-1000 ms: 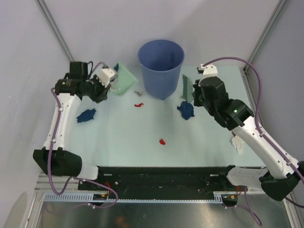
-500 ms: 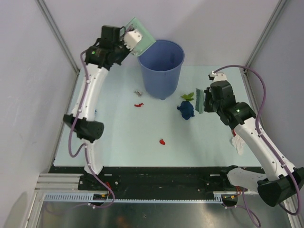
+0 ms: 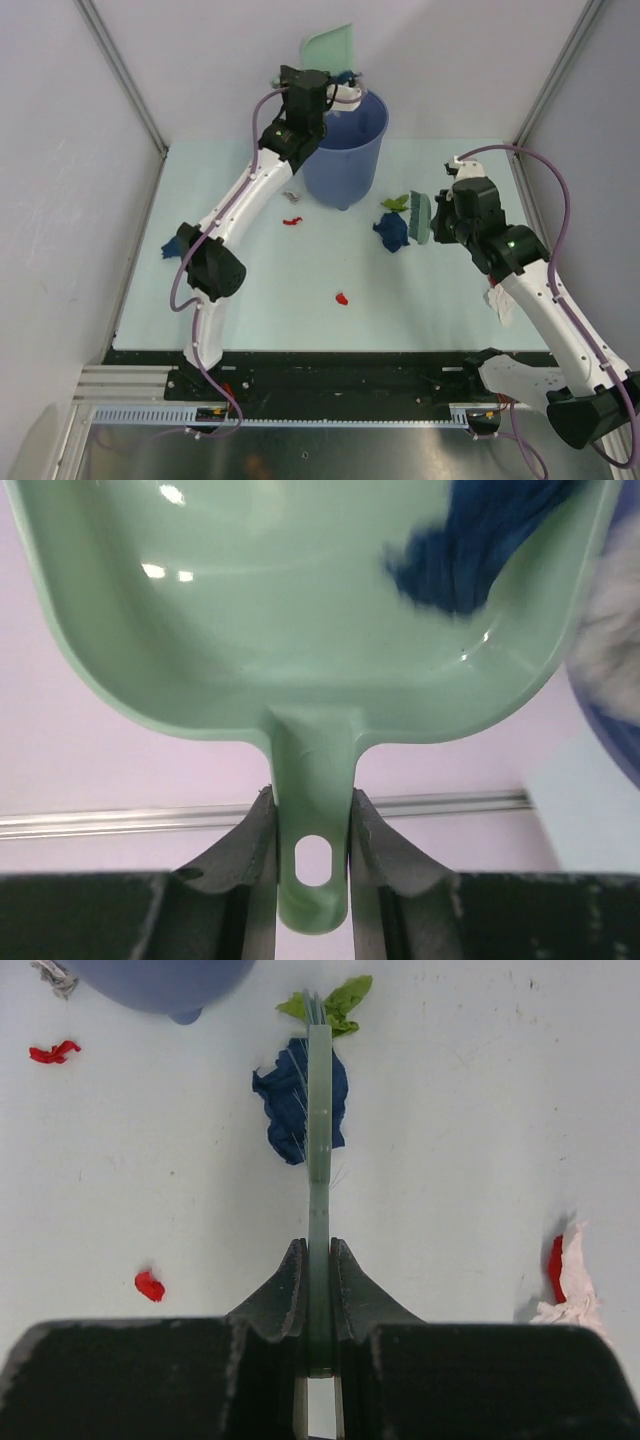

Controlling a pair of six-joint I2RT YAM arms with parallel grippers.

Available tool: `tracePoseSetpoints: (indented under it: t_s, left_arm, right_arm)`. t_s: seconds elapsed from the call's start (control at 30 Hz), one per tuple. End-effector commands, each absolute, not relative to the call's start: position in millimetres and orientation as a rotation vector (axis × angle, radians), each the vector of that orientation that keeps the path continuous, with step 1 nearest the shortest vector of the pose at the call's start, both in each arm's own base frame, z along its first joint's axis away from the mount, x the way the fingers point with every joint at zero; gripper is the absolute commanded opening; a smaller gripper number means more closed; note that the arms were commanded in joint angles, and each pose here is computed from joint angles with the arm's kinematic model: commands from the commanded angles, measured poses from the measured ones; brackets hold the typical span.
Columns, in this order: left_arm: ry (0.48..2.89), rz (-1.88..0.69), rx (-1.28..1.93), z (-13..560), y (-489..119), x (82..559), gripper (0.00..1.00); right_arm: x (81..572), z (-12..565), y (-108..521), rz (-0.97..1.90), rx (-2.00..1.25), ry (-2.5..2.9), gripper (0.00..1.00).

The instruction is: Sweep away the paper scraps from the table

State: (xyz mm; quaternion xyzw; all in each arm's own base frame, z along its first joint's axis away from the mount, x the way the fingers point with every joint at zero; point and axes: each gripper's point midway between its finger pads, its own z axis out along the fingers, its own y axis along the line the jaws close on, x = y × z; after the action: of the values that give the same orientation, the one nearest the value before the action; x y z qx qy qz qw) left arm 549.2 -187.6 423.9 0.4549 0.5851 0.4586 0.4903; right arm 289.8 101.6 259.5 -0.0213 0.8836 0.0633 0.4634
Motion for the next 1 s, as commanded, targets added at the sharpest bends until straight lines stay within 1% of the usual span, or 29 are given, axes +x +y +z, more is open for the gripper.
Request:
tracePoseSetpoints:
  t_s: [0.0,0.03,0.1,0.23,0.4,0.47,0.5,0.53,0.57,0.6,0.63,0.67,0.7,0.73,0.77,0.8,0.83,0.87,0.9,0.93,0.97]
  left_arm:
    - [1.158,1.439,1.066,481.7,-184.6,540.6,0.00]
    - [1.039,1.539,1.016,509.3,-180.3,530.2,0.00]
    - [0.976,1.614,1.083,494.1,-184.9,532.7,0.00]
    - [0.966,1.664,1.066,499.6,-185.2,535.1,0.00]
    - [0.995,1.637,0.962,519.9,-176.0,526.9,0.00]
    - [1.035,1.565,0.883,527.0,-169.0,521.2,0.00]
    - [1.065,1.525,0.824,540.5,-157.7,510.8,0.00]
    - [1.148,1.402,0.822,527.9,-155.4,513.8,0.00]
    - [1.202,1.327,0.812,525.7,-149.6,511.2,0.00]
    - [1.265,1.250,0.867,525.5,-139.3,502.1,0.00]
    - [1.328,1.120,0.784,518.8,-133.5,497.3,0.00]
    - [1.360,1.079,0.772,514.9,-125.7,491.2,0.00]
    - [1.417,1.050,0.837,484.5,-120.4,490.9,0.00]
    - [1.428,0.985,0.770,493.3,-105.8,469.3,0.00]
    - [1.446,0.951,0.767,486.6,-98.3,459.3,0.00]
    - [1.530,0.943,0.822,448.8,-86.1,456.6,0.00]
    - [1.539,0.851,0.760,454.4,-75.8,437.6,0.00]
    - [1.577,0.806,0.757,441.7,-68.5,431.3,0.00]
    - [1.680,0.793,0.771,408.8,-47.4,426.4,0.00]
    - [1.714,0.694,0.727,398.1,-44.5,419.8,0.00]
    - [1.719,0.663,0.681,401.4,-32.4,404.4,0.00]
  right_arm:
    - [286.2,278.0,106.2,0.220,-0.038,2.108,0.00]
    - [284.5,279.7,105.4,0.221,-0.039,2.102,0.00]
    - [283.4,281.4,105.6,0.226,-0.040,2.096,0.00]
    - [280.8,286.9,106.6,0.246,-0.042,2.078,0.00]
    - [281.9,285.5,106.8,0.236,-0.056,2.081,0.00]
    - [284.5,284.1,106.7,0.218,-0.074,2.081,0.00]
    - [287.2,279.9,106.6,0.193,-0.108,2.091,0.00]
    - [289.5,278.9,106.1,0.174,-0.129,2.090,0.00]
    - [292.3,275.6,104.4,0.140,-0.149,2.095,0.00]
    - [295.8,270.9,107.7,0.113,-0.193,2.104,0.00]
    - [299.1,268.8,105.6,0.047,-0.251,2.098,0.00]
    - [300.0,268.1,108.4,0.018,-0.298,2.091,0.00]
    - [293.6,266.1,127.0,0.023,-0.405,2.077,0.00]
    - [292.1,265.5,135.3,-0.015,-0.516,2.053,0.00]
    - [287.3,266.6,148.2,-0.002,-0.588,2.028,0.00]
    - [283.4,271.5,166.2,0.038,-0.643,1.985,0.00]
    - [274.0,276.7,189.6,0.123,-0.711,1.942,0.00]
    - [270.4,282.9,204.4,0.203,-0.718,1.919,0.00]
    - [270.6,296.9,221.2,0.302,-0.702,1.869,0.00]
    - [259.0,307.2,246.1,0.461,-0.751,1.827,0.00]
    - [253.8,308.8,265.9,0.576,-0.761,1.816,0.00]
